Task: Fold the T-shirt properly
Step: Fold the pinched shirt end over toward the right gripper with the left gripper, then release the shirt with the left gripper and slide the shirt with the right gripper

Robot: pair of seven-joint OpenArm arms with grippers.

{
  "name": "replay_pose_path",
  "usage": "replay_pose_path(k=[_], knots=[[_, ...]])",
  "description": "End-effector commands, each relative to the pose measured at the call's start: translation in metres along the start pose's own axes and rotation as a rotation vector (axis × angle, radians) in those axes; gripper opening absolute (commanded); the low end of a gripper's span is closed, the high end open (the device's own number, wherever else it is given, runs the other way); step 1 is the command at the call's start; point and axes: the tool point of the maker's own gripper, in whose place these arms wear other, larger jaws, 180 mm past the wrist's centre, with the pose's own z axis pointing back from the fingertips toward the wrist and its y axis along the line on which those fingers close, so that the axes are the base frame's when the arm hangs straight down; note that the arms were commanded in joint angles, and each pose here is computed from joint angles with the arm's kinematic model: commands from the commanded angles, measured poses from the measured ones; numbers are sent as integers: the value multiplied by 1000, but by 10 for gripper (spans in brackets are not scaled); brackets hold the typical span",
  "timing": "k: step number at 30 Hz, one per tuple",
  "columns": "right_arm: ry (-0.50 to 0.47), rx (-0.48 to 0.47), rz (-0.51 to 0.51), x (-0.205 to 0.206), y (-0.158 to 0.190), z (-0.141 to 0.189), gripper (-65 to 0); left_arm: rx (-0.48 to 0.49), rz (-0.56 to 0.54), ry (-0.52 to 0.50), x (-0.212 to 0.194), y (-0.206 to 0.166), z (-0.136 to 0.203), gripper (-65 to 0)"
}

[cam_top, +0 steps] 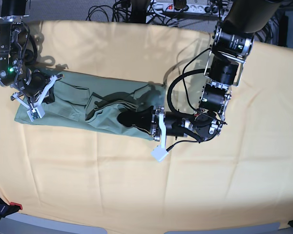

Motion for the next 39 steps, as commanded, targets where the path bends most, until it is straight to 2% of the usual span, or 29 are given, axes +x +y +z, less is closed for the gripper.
replay_pose_path(k=[1, 5, 8, 13, 16, 21, 26, 27, 30, 32, 36, 39], knots=[[-22, -20, 20, 9, -8, 4, -650, -15, -52, -57, 26, -9, 2, -650], [-21, -20, 20, 9, -8, 4, -650, 47, -69, -141, 43, 2, 16, -650], [-21, -20, 20, 9, -8, 4, -650, 131, -92, -197, 55, 17, 32, -650], [-21, -20, 19, 9, -8, 4, -650, 267, -104, -183, 54, 41, 47, -650], [-21, -20, 20, 9, -8, 4, -650, 271, -106, -135, 46, 42, 42, -650], [-23, -20, 19, 9, -8, 4, -650, 180, -104, -65, 32, 26, 25, -650], [-86, -55, 7, 25, -21, 11, -650, 229, -120, -76, 38, 34, 34, -650], [-100, -70, -2, 29, -28, 14, -620, 246, -124, -94, 43, 37, 39, -650], [-167, -126, -49, 46, -54, 29, -397, 297, -131, -159, 55, 44, 60, -650], [-228, -174, -113, 56, -76, 44, -304, 331, -134, -191, 60, 50, 77, -650], [-270, -293, -267, 45, -122, 77, -288, 403, -135, -213, 62, 59, 114, -650], [-267, -284, -402, 22, -135, 89, -259, 468, -120, -225, 62, 65, 146, -650]])
